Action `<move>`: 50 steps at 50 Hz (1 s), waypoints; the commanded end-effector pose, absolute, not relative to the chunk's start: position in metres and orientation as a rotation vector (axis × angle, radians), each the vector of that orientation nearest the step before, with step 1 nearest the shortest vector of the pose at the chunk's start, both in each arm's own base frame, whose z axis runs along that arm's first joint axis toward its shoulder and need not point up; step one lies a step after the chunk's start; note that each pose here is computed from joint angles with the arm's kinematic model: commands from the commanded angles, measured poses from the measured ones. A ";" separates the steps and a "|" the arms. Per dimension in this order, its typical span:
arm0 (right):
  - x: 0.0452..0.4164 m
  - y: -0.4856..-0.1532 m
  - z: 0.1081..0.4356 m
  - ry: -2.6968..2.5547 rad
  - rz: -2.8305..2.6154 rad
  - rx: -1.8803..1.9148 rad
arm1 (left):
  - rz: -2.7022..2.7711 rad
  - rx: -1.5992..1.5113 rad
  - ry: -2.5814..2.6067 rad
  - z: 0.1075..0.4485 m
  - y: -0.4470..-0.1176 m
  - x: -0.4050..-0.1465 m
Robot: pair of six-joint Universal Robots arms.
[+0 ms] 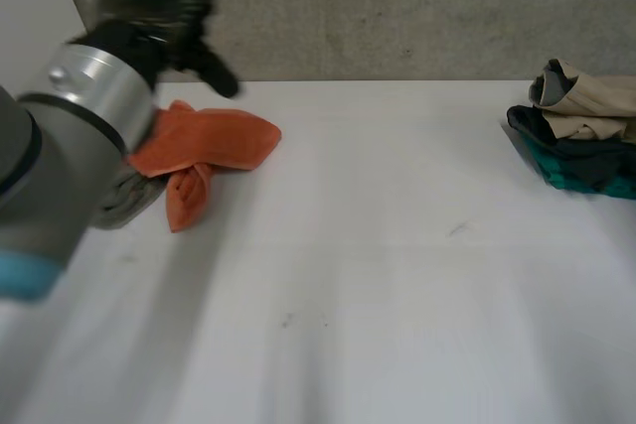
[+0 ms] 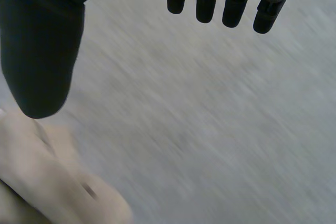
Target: Fold the laundry.
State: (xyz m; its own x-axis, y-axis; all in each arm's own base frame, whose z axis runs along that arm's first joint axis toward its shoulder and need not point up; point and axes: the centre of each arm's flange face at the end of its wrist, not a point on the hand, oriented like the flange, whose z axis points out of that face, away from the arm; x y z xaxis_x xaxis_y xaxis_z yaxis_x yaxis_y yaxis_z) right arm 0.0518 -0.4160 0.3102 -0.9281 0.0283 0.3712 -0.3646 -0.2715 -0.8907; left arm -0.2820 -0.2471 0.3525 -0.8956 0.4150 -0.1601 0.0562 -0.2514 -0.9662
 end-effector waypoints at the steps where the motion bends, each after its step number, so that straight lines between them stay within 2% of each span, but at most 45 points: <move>1: 0.148 -0.360 0.282 -1.737 2.504 0.869 | 2.375 -0.508 -2.079 0.296 -0.350 -0.221; 2: 0.157 -0.354 0.275 -1.754 2.507 0.916 | 2.370 -0.550 -2.159 0.275 -0.370 -0.210; 5: 0.185 -0.330 0.252 -1.833 2.501 1.060 | 2.329 -0.662 -2.253 0.242 -0.395 -0.201; 6: 0.190 -0.324 0.245 -1.854 2.488 1.085 | 2.284 -0.741 -2.303 0.218 -0.409 -0.196; 9: 0.199 -0.309 0.226 -1.909 2.432 1.150 | 2.189 -0.905 -2.332 0.174 -0.427 -0.197; 12: 0.200 -0.299 0.209 -1.952 2.362 1.194 | 2.168 -0.947 -2.334 0.151 -0.445 -0.191; 22: 0.196 -0.280 0.181 -2.123 2.208 1.227 | 2.213 -0.966 -2.263 0.115 -0.482 -0.196; 31: 0.194 -0.278 0.173 -2.171 2.178 1.221 | 2.209 -0.973 -2.191 0.110 -0.487 -0.205; 34: 0.194 -0.278 0.175 -2.161 2.181 1.213 | 2.217 -0.958 -2.157 0.122 -0.481 -0.217; 37: 0.193 -0.279 0.177 -2.152 2.182 1.198 | 2.224 -0.890 -2.095 0.160 -0.465 -0.229; 39: 0.191 -0.281 0.178 -2.150 2.178 1.174 | 2.220 -0.788 -2.027 0.198 -0.446 -0.233; 42: 0.187 -0.285 0.185 -2.126 2.173 1.105 | 2.186 -0.704 -1.957 0.229 -0.420 -0.243; 43: 0.186 -0.286 0.186 -2.120 2.170 1.083 | 2.152 -0.670 -1.903 0.246 -0.399 -0.255; 46: 0.181 -0.289 0.192 -2.118 2.148 0.996 | 2.081 -0.667 -1.818 0.265 -0.363 -0.279; 47: 0.179 -0.289 0.193 -2.121 2.140 0.978 | 2.024 -0.689 -1.769 0.272 -0.337 -0.296; 49: 0.177 -0.287 0.196 -2.129 2.116 0.936 | 1.962 -0.727 -1.735 0.273 -0.313 -0.310; 50: 0.176 -0.287 0.197 -2.132 2.107 0.924 | 1.898 -0.779 -1.708 0.269 -0.289 -0.324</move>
